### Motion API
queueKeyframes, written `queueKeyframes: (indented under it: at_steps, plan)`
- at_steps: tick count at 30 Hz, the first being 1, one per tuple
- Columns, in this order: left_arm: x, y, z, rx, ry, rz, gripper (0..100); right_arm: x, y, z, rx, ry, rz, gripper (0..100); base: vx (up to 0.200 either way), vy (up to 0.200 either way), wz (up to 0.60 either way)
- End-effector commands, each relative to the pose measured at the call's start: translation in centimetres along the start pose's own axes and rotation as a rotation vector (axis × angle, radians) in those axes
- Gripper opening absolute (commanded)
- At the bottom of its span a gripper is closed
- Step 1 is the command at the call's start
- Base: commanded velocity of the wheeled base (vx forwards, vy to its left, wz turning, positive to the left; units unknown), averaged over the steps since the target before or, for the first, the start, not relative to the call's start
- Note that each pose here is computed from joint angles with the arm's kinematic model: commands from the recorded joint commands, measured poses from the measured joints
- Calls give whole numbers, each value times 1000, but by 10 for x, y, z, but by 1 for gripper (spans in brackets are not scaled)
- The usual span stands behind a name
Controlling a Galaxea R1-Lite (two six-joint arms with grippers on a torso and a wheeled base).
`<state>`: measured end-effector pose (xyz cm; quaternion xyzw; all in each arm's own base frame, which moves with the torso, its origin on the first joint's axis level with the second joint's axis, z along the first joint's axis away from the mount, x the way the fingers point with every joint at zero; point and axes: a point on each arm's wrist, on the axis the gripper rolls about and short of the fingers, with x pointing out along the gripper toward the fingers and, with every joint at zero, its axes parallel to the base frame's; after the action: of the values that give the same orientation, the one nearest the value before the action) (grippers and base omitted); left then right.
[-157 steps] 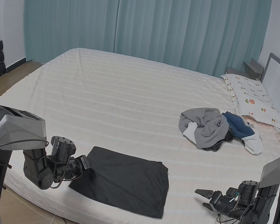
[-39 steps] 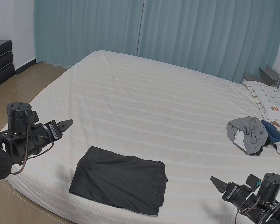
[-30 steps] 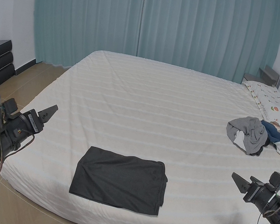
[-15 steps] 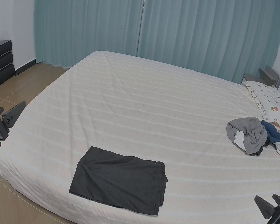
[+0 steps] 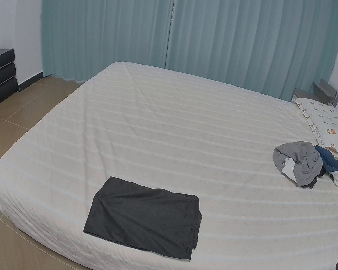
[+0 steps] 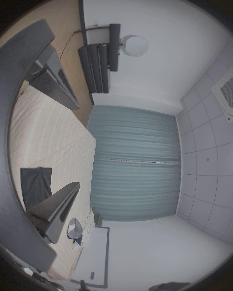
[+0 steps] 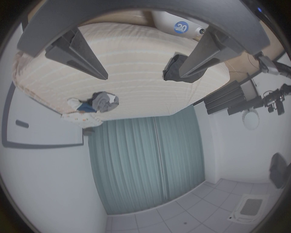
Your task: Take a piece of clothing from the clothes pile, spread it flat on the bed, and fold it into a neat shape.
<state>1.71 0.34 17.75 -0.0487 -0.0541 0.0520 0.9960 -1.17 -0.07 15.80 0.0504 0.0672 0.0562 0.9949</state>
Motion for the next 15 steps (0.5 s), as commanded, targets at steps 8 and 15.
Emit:
queueKeyframes:
  at_steps: [8, 15]
  plan:
    - [-55, 13, -15, 74, -158, 105, 100, -39, 0, -5, -105, -186, 16, 100, 0, 0, 0]
    - [-53, 13, -20, 80, -138, 91, 100, -37, -3, -8, -98, -171, -90, 100, 0, 0, 0]
